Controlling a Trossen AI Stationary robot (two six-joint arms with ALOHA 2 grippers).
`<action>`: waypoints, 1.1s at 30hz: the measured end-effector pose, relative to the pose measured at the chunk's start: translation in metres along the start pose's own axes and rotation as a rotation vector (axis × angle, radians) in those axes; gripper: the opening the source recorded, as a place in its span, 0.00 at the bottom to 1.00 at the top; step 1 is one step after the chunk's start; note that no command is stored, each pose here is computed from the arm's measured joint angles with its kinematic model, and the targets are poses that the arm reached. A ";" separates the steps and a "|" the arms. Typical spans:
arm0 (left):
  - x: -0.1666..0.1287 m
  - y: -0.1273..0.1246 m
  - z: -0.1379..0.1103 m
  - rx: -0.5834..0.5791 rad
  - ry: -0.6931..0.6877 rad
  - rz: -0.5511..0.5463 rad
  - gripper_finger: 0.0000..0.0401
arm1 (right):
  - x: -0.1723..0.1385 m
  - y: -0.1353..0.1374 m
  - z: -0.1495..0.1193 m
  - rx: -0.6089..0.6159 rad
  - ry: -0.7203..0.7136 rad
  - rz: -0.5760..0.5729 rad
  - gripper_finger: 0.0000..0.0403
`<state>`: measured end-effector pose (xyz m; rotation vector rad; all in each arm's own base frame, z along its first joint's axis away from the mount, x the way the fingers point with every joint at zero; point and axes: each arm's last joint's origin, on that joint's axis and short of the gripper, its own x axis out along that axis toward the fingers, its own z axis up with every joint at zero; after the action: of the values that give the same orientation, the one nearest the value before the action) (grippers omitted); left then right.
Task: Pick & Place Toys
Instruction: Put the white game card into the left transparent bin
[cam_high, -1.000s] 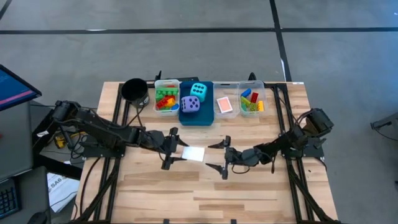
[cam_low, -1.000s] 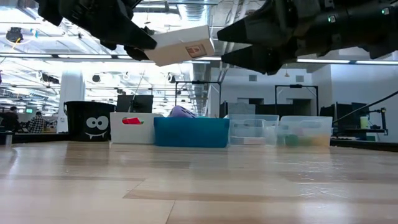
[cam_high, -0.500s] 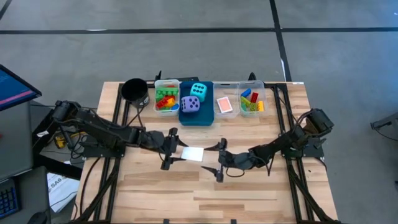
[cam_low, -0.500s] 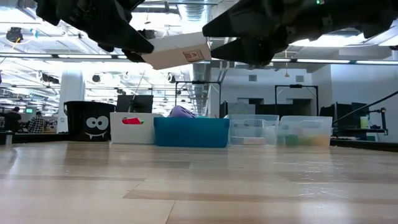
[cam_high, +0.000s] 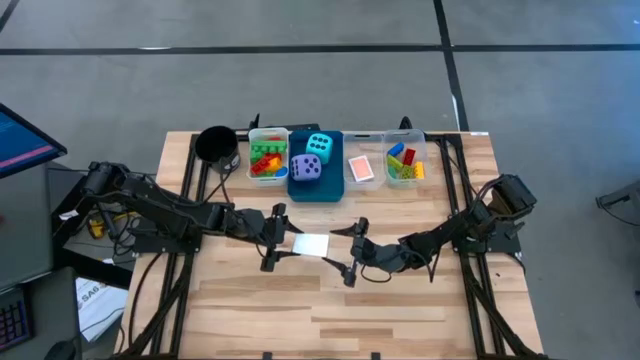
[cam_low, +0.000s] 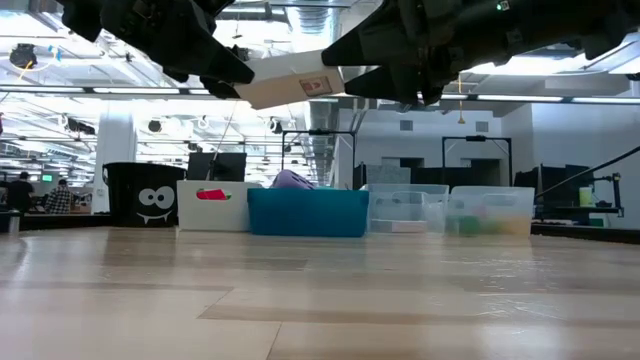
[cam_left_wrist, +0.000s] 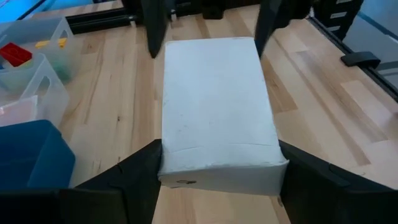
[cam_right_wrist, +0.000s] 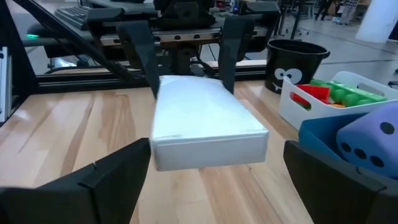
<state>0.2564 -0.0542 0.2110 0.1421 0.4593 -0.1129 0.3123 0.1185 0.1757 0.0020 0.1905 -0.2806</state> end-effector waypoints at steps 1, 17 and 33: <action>0.000 0.000 0.000 -0.001 0.000 -0.001 0.64 | 0.000 0.000 0.000 0.000 0.000 0.001 0.90; 0.000 -0.001 0.000 -0.017 0.004 -0.010 0.64 | 0.000 0.000 0.000 0.004 0.001 0.040 0.90; 0.000 -0.001 0.000 -0.019 -0.003 -0.026 0.64 | 0.004 -0.002 0.003 0.027 -0.014 0.096 0.90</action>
<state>0.2562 -0.0555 0.2110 0.1178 0.4587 -0.1341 0.3159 0.1151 0.1782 0.0362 0.1724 -0.1879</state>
